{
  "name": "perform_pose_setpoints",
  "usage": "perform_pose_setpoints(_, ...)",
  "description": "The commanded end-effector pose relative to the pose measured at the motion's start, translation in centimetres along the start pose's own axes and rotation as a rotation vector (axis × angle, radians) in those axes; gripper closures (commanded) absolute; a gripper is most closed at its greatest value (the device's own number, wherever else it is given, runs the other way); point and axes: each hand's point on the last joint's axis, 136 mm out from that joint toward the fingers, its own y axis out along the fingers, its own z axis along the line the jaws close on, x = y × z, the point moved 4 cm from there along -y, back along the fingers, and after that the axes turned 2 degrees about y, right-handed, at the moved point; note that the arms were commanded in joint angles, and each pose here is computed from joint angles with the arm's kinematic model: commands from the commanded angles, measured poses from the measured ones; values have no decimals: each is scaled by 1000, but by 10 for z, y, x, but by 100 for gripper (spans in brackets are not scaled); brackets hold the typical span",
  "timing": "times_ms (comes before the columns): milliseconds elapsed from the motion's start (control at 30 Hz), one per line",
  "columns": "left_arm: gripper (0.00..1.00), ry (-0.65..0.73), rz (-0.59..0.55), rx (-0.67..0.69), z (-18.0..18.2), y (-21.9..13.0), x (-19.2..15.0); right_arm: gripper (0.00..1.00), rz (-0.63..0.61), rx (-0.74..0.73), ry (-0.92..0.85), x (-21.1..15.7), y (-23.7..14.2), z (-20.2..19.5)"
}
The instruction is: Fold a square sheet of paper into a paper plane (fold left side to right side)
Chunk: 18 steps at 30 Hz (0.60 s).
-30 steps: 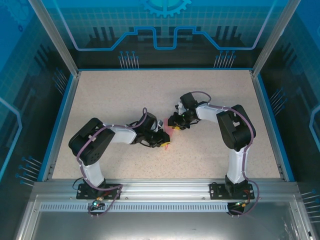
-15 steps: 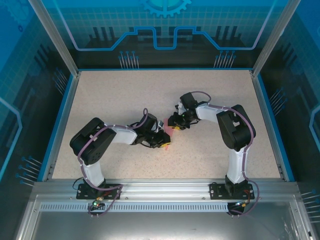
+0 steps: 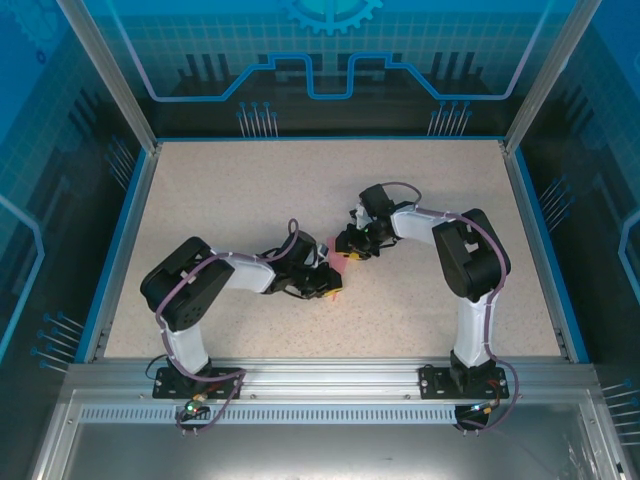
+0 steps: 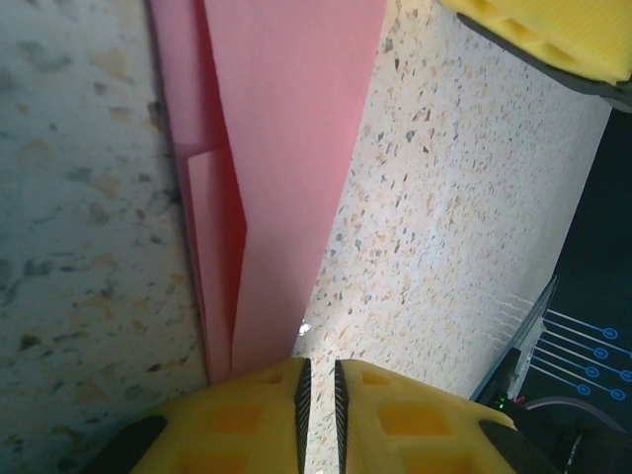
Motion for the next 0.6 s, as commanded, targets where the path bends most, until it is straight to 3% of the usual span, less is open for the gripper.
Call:
perform_pose_setpoints(0,83,-86,106,131,36,0,-37,65,93,-151,66,-22,20,-39)
perform_pose_setpoints(367,89,-61,151,149,40,-12,-61,65,101,-160,71,-24,22,-42)
perform_pose_setpoints(567,90,-42,122,125,30,-27,-58,65,99,-158,69,-23,21,-41)
